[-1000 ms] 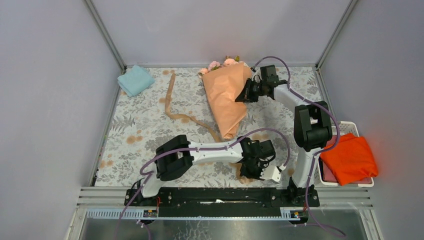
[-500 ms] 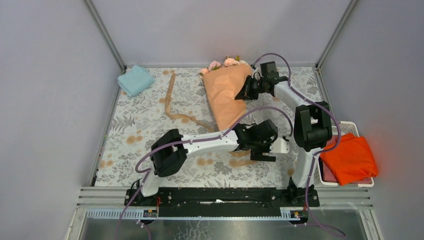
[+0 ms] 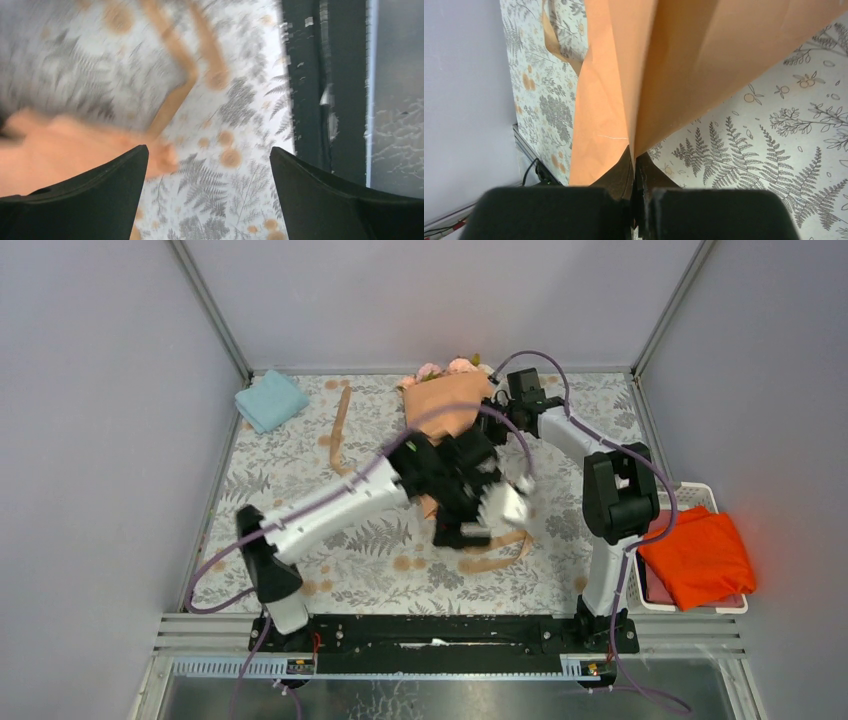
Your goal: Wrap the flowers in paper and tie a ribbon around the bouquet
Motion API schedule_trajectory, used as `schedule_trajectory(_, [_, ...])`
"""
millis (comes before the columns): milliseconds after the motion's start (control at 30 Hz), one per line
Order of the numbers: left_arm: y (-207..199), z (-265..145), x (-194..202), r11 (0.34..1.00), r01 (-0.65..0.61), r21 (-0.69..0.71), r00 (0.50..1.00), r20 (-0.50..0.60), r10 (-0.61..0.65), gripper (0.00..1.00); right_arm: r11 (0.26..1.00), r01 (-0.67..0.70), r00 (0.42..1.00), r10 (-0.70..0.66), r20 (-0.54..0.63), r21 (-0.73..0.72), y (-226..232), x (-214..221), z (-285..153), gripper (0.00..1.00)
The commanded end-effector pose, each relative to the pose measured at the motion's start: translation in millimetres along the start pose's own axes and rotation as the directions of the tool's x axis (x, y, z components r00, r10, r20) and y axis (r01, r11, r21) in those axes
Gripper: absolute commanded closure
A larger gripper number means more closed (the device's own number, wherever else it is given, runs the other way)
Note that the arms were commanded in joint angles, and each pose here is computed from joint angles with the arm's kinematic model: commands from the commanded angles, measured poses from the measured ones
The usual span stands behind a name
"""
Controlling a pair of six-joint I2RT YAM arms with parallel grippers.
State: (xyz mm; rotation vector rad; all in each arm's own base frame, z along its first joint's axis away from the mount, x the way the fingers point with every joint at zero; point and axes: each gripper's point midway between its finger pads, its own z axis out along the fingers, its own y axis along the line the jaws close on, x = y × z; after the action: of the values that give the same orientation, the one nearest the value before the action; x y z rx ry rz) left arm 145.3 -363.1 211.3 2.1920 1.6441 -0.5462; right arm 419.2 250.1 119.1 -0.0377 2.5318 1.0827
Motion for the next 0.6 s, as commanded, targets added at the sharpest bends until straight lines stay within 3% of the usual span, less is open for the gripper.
schedule_trajectory(0, [54, -78, 78, 0.951, 0.307, -0.039, 0.947, 0.108, -0.302, 0.01, 0.998, 0.054, 0.998, -0.053, 0.023, -0.03, 21, 6, -4, 1.0])
schedule_trajectory(100, [113, -122, 134, 0.819, 0.549, -0.166, 0.824, 0.273, -0.497, 0.01, 0.998, 0.049, 0.999, -0.049, 0.012, -0.038, 25, 21, 1, 1.0])
schedule_trajectory(167, [160, -145, 181, 0.624, 0.748, -0.227, 0.652, 0.428, -0.626, 0.02, 0.998, 0.042, 0.999, -0.042, -0.002, -0.041, 26, 35, 6, 1.0])
schedule_trajectory(200, [180, -151, 205, 0.459, 0.865, -0.206, 0.495, 0.508, -0.705, 0.02, 0.998, 0.035, 0.999, -0.035, -0.007, -0.047, 28, 41, 7, 1.0])
schedule_trajectory(267, [216, -153, 285, 0.068, 0.968, -0.241, 0.209, 0.624, -0.753, 0.01, 0.998, 0.025, 0.999, -0.027, -0.021, -0.063, 33, 58, 13, 1.0])
schedule_trajectory(300, [224, -149, 318, -0.083, 0.97, -0.23, 0.095, 0.667, -0.739, 0.01, 0.997, 0.022, 0.999, -0.024, -0.028, -0.069, 35, 65, 15, 1.0])
schedule_trajectory(333, [228, -141, 344, -0.176, 0.959, -0.221, 0.027, 0.691, -0.722, 0.01, 0.997, 0.019, 0.999, -0.021, -0.036, -0.071, 35, 74, 17, 1.0])
schedule_trajectory(400, [235, -120, 381, -0.259, 0.931, -0.258, -0.005, 0.701, -0.713, 0.01, 0.997, 0.013, 0.999, -0.016, -0.049, -0.077, 37, 90, 19, 1.0])
schedule_trajectory(567, [247, -71, 429, -0.331, 0.893, -0.305, -0.06, 0.65, -0.758, 0.01, 0.996, 0.002, 0.998, -0.008, -0.066, -0.093, 40, 119, 24, 1.0])
